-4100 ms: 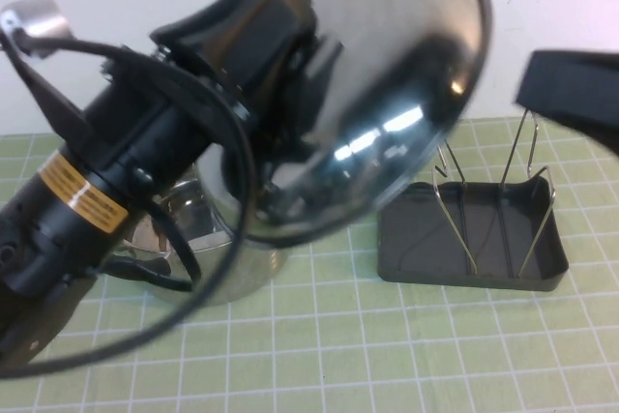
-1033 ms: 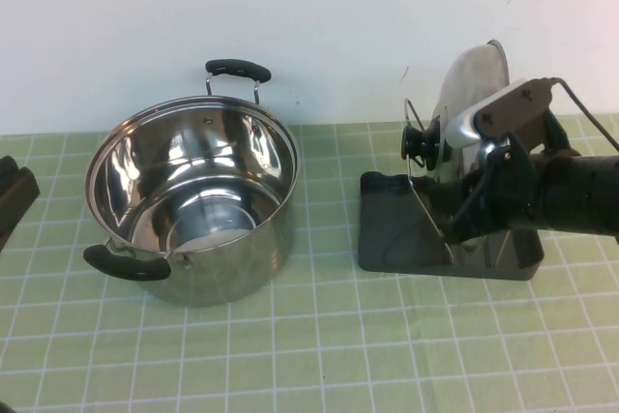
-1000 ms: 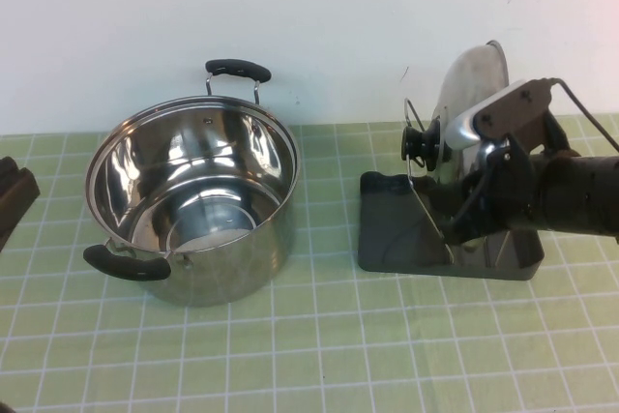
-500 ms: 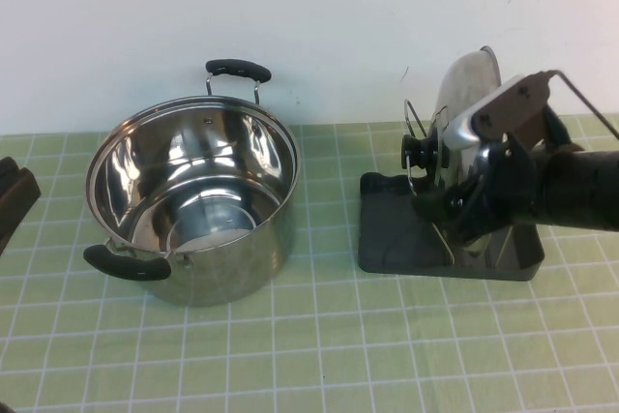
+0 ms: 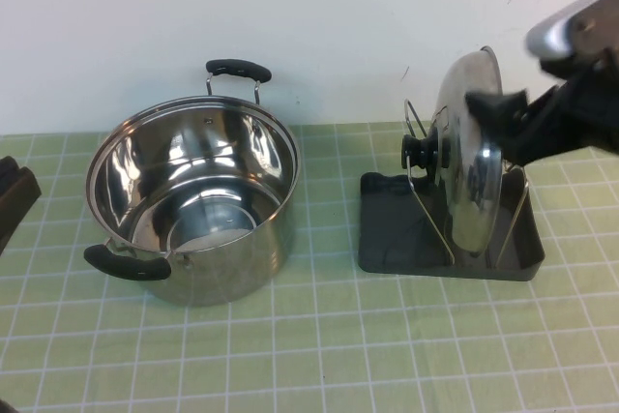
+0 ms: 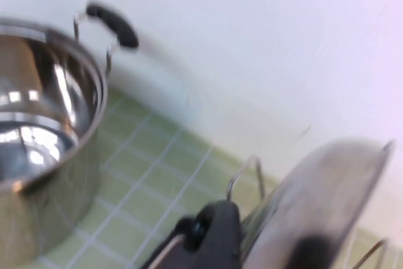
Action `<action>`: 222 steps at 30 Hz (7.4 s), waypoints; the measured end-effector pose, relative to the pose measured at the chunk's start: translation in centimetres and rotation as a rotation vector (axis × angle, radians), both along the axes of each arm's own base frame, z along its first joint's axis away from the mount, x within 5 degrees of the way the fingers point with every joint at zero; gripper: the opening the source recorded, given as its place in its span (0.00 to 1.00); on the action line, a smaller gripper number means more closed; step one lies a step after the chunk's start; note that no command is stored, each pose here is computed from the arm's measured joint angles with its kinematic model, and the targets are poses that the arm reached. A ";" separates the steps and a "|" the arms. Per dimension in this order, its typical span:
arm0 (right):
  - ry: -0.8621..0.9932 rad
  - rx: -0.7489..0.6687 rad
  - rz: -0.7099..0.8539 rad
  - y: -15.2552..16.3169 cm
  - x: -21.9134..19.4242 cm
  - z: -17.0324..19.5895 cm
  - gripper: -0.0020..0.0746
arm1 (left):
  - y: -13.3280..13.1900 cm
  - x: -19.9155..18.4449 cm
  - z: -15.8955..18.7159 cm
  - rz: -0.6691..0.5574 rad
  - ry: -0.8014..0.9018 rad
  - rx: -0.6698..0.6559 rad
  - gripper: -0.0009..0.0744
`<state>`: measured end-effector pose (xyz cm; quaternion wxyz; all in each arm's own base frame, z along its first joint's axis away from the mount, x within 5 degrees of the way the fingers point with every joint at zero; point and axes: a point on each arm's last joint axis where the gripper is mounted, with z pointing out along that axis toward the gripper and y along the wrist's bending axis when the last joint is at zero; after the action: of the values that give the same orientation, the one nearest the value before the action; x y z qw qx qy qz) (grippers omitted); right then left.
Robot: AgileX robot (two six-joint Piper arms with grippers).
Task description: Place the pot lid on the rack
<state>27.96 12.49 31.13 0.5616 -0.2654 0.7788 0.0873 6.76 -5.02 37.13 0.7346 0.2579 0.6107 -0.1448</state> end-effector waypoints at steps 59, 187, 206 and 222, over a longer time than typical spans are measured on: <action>0.280 -0.578 0.522 -6.3 -18.6 -3.0 0.02 | 4.7 3.1 -11.3 0.559 0.447 -0.457 0.01; 0.122 -0.317 0.069 -9.8 -22.1 -6.0 0.02 | 4.8 -1.4 -19.4 0.578 0.489 -0.263 0.01; 0.120 -0.316 0.068 -9.8 -22.1 -6.2 0.02 | 4.8 -1.4 -19.4 0.578 0.488 -0.261 0.01; -0.098 -0.261 -0.283 -12.0 -23.2 -12.4 0.02 | 4.8 -1.4 -19.4 0.578 0.488 -0.261 0.01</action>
<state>4.75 0.50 18.71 0.5661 -0.2279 0.7849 -0.1074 5.31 -0.19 17.68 0.6051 -0.0619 0.7910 -0.0657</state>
